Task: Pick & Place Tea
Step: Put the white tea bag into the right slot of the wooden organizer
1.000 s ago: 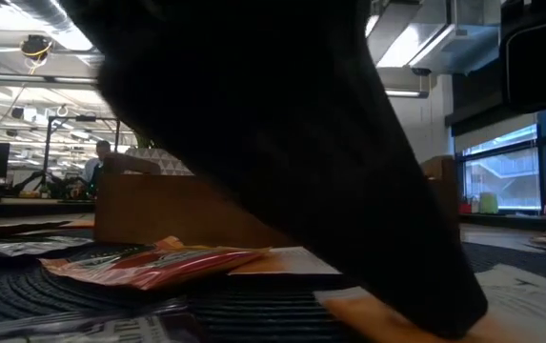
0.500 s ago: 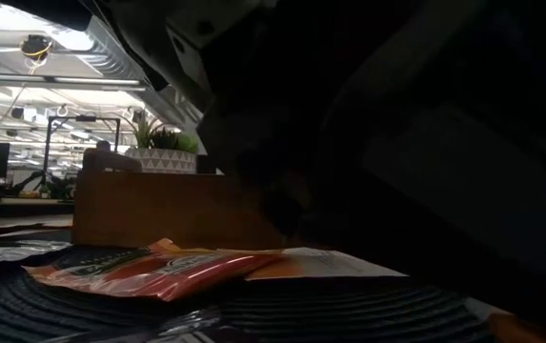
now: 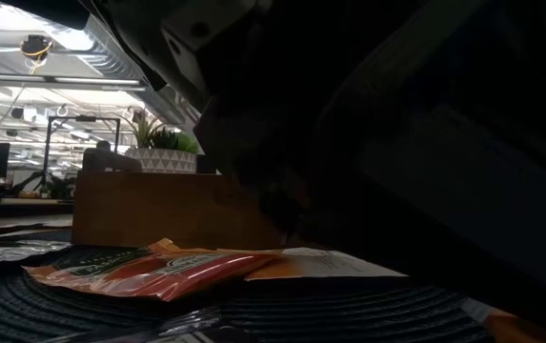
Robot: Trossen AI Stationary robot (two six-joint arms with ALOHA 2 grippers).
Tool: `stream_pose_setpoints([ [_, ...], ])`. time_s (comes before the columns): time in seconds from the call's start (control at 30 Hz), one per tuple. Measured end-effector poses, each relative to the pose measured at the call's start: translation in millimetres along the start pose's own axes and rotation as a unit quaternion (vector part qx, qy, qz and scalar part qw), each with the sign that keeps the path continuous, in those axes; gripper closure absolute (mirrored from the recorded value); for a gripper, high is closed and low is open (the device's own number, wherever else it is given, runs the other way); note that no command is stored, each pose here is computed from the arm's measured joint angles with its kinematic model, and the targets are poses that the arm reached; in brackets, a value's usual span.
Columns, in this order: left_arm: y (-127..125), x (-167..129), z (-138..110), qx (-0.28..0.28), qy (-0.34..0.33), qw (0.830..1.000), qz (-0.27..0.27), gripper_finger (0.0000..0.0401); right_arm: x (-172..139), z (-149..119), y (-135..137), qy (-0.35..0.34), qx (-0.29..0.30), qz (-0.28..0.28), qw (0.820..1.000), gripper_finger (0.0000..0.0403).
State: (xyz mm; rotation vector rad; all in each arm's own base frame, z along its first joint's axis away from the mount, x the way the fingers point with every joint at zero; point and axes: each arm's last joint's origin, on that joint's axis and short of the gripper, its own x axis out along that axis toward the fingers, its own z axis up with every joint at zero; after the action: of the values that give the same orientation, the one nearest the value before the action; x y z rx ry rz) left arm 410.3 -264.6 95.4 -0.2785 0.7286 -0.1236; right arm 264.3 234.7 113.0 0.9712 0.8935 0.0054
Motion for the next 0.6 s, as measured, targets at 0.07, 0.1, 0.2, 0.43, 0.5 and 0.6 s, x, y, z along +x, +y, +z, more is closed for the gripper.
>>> stream_pose_setpoints([
  [0.07,0.0,0.0,-0.2,0.006,0.001,1.0,-0.001,0.0399,0.0,0.0,0.0,0.0,-0.011,0.0,1.0,0.0219],
  [0.1,0.0,0.0,-0.2,0.007,0.001,1.0,-0.001,0.0399,0.0,0.0,0.1,0.0,-0.011,0.0,1.0,0.022],
  [0.2,0.0,0.0,-0.2,0.007,0.001,1.0,-0.001,0.0399,0.0,0.0,0.1,0.0,-0.011,0.001,1.0,0.0221],
  [0.43,0.0,0.1,-0.3,0.021,0.002,1.0,-0.005,0.0399,0.0,-0.1,0.4,0.0,-0.011,0.002,1.0,0.022],
  [0.5,-0.1,0.1,-0.3,0.025,0.002,1.0,-0.006,0.0399,0.0,-0.1,0.5,0.0,-0.011,0.002,1.0,0.0219],
  [0.6,-0.1,0.0,-0.2,0.025,0.002,1.0,-0.007,0.0398,0.0,-0.2,1.4,0.003,-0.012,0.007,1.0,0.0216],
])
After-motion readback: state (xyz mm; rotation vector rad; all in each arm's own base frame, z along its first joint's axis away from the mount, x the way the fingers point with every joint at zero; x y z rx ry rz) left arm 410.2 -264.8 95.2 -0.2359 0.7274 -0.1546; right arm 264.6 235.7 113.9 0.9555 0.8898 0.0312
